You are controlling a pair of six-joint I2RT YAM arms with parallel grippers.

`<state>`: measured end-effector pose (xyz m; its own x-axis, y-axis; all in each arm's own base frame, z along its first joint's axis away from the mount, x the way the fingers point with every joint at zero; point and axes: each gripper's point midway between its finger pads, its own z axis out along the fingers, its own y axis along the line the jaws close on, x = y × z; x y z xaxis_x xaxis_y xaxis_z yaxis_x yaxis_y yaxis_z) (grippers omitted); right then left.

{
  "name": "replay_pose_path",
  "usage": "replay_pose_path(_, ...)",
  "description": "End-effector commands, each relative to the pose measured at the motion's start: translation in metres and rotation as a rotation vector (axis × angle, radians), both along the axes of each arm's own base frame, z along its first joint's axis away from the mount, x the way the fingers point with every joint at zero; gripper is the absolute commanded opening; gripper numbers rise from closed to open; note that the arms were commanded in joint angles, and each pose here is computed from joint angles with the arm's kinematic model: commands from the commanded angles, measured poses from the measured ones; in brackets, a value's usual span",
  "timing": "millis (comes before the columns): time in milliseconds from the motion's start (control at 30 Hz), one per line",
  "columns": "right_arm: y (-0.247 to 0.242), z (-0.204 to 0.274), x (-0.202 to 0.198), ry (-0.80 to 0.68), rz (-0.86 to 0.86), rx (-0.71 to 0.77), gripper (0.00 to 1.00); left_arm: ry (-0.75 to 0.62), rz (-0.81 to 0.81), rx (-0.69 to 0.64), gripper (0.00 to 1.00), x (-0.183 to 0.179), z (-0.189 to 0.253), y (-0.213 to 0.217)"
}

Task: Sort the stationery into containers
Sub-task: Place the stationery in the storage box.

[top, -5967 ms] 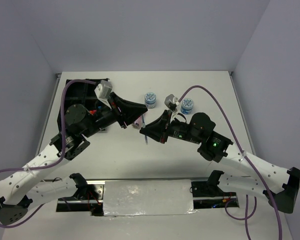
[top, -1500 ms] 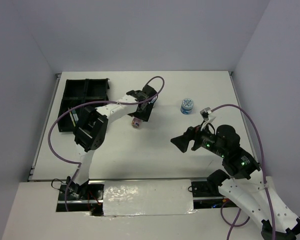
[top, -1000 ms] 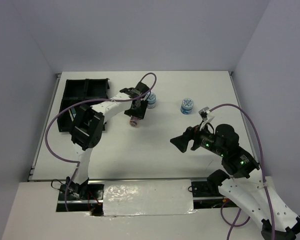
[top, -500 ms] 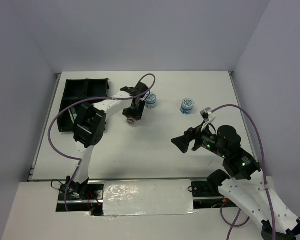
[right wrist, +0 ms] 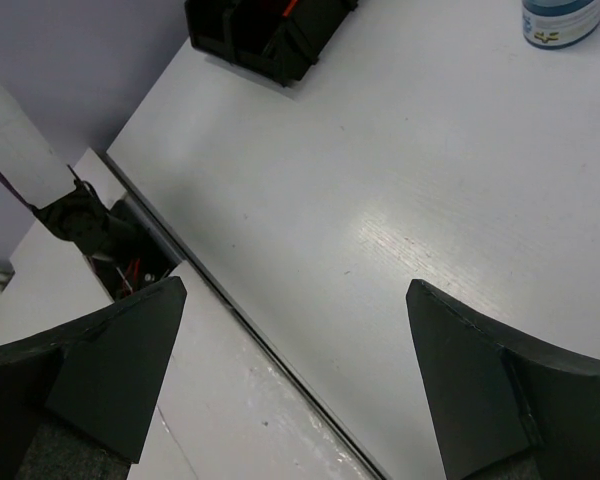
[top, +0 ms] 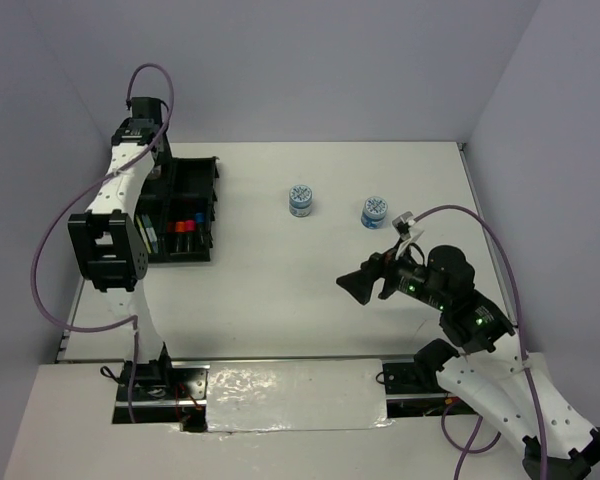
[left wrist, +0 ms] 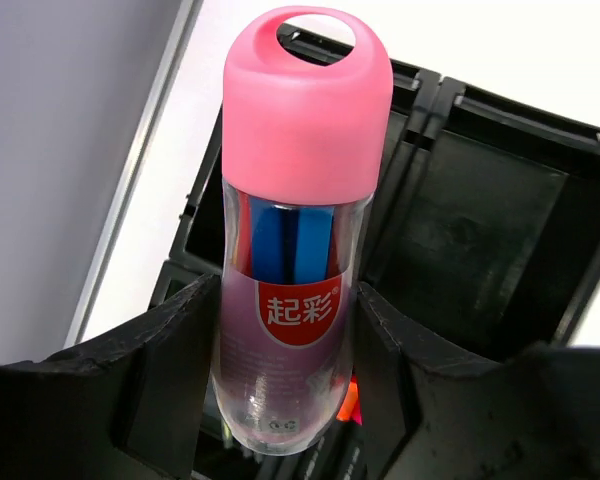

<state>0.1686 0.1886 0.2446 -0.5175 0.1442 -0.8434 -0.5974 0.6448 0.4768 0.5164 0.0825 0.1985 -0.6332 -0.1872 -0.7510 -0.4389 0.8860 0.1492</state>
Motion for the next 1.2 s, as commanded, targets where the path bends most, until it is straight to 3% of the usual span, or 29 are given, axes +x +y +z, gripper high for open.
replay_pose_path(0,0.009,0.01,0.001,-0.026,0.04,0.038,1.0,-0.054,-0.066,0.024,0.0,0.023,-0.001,0.012)
replay_pose_path(233,0.008,0.004,-0.004,-0.016,0.056,0.022,1.0,-0.129,-0.09,-0.053,0.0,0.051,-0.011,0.039)
replay_pose_path(433,0.011,0.015,-0.004,-0.037,0.071,0.047,1.0,-0.065,-0.102,-0.101,0.01,0.061,-0.05,0.041)
replay_pose_path(533,0.014,0.018,0.0,-0.039,0.072,0.045,1.0,-0.069,-0.085,-0.096,0.29,0.063,-0.048,0.045)
replay_pose_path(567,0.016,0.018,0.001,-0.031,0.077,0.043,1.0,-0.077,-0.073,-0.095,0.49,0.062,-0.044,0.047)
replay_pose_path(667,0.019,0.017,0.003,-0.02,0.086,0.049,1.0,-0.118,-0.059,-0.113,0.73,0.062,-0.026,0.05)
replay_pose_path(733,0.02,0.017,0.003,-0.017,0.09,0.05,1.0,-0.143,-0.05,-0.12,0.79,0.059,-0.01,0.05)
replay_pose_path(833,0.019,0.019,0.003,-0.021,0.084,0.046,1.0,-0.19,-0.038,-0.111,0.99,0.056,0.016,0.05)
replay_pose_path(933,0.016,0.022,0.004,-0.036,0.073,0.036,1.0,-0.215,-0.047,-0.116,0.99,0.049,0.035,0.046)
replay_pose_path(1000,0.01,0.02,0.01,-0.031,0.023,0.019,1.0,-0.236,-0.055,-0.127,0.99,0.046,0.052,0.034)
replay_pose_path(1067,-0.003,0.019,0.023,-0.033,-0.082,-0.004,1.0,-0.228,-0.142,-0.102,0.99,0.043,0.073,-0.021)
replay_pose_path(1100,-0.011,0.013,0.027,-0.012,-0.138,-0.03,1.0,-0.236,-0.261,-0.07,0.99,0.043,0.089,-0.085)
replay_pose_path(1133,-0.02,0.016,0.032,0.003,-0.213,-0.025,1.0,-0.226,-0.3,-0.046,0.99,0.04,0.09,-0.112)
replay_pose_path(1167,-0.042,0.008,0.042,0.028,-0.355,-0.066,1.0,-0.22,-0.345,-0.043,0.99,0.036,0.087,-0.142)
